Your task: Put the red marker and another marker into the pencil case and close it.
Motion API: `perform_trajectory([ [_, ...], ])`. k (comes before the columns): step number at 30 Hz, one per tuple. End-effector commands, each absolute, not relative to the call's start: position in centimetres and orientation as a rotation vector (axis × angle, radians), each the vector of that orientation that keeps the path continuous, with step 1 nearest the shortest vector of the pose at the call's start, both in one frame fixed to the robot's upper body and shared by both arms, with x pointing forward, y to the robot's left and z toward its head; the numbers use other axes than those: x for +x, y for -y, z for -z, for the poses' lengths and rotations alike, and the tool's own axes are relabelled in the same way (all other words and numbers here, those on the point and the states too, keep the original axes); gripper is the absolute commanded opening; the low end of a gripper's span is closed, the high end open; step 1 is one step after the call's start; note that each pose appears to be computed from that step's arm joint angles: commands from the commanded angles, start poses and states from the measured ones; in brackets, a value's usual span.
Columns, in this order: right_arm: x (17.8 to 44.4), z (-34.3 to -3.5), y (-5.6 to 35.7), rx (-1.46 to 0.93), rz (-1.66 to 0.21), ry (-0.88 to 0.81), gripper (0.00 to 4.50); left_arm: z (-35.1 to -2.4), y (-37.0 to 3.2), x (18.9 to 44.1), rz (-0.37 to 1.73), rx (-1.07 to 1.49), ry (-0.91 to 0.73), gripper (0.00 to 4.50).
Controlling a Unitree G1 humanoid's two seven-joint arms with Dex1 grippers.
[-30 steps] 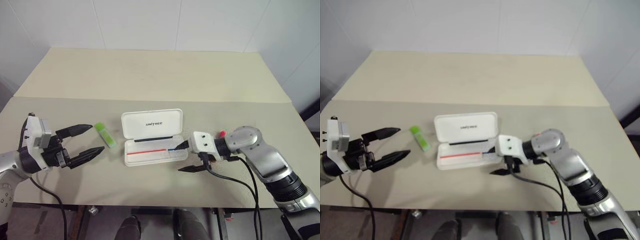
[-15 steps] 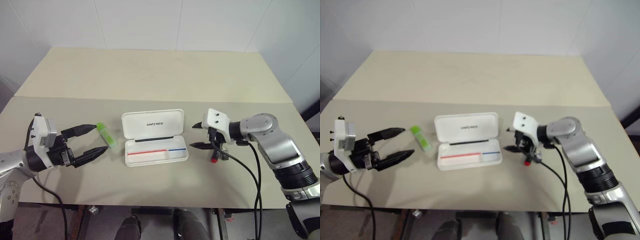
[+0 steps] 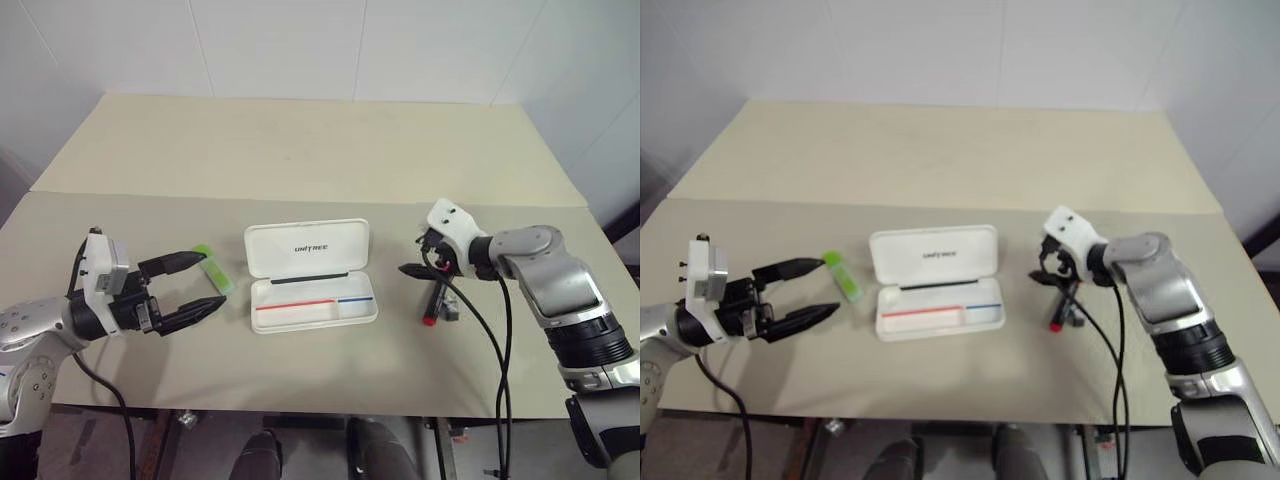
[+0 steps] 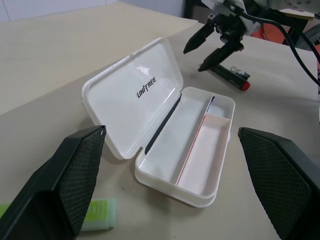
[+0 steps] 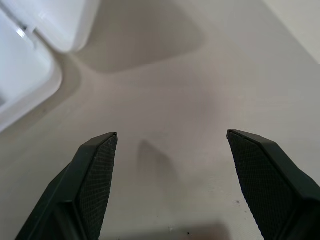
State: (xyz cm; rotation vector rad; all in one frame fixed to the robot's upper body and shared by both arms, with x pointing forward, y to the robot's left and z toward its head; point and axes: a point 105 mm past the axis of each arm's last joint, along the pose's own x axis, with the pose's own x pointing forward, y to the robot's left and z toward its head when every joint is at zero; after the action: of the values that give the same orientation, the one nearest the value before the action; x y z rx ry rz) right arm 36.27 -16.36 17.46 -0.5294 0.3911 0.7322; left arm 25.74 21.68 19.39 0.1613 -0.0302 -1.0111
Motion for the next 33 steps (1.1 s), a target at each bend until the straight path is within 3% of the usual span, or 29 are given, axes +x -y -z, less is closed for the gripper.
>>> perform_trajectory([
  [1,35.6,-18.8,16.9,-0.501,-0.675,-0.359,4.46,-19.5,-21.3,26.0,1.032,0.167,0.054,4.5],
  [10,34.0,-17.9,18.7,-0.43,-0.601,-0.432,4.46,-19.2,-20.7,26.9,1.065,0.158,0.06,4.5],
  [33,33.4,-14.9,21.1,-0.36,-0.436,-0.541,4.46,-19.0,-20.1,27.7,1.095,0.153,0.077,4.5],
])
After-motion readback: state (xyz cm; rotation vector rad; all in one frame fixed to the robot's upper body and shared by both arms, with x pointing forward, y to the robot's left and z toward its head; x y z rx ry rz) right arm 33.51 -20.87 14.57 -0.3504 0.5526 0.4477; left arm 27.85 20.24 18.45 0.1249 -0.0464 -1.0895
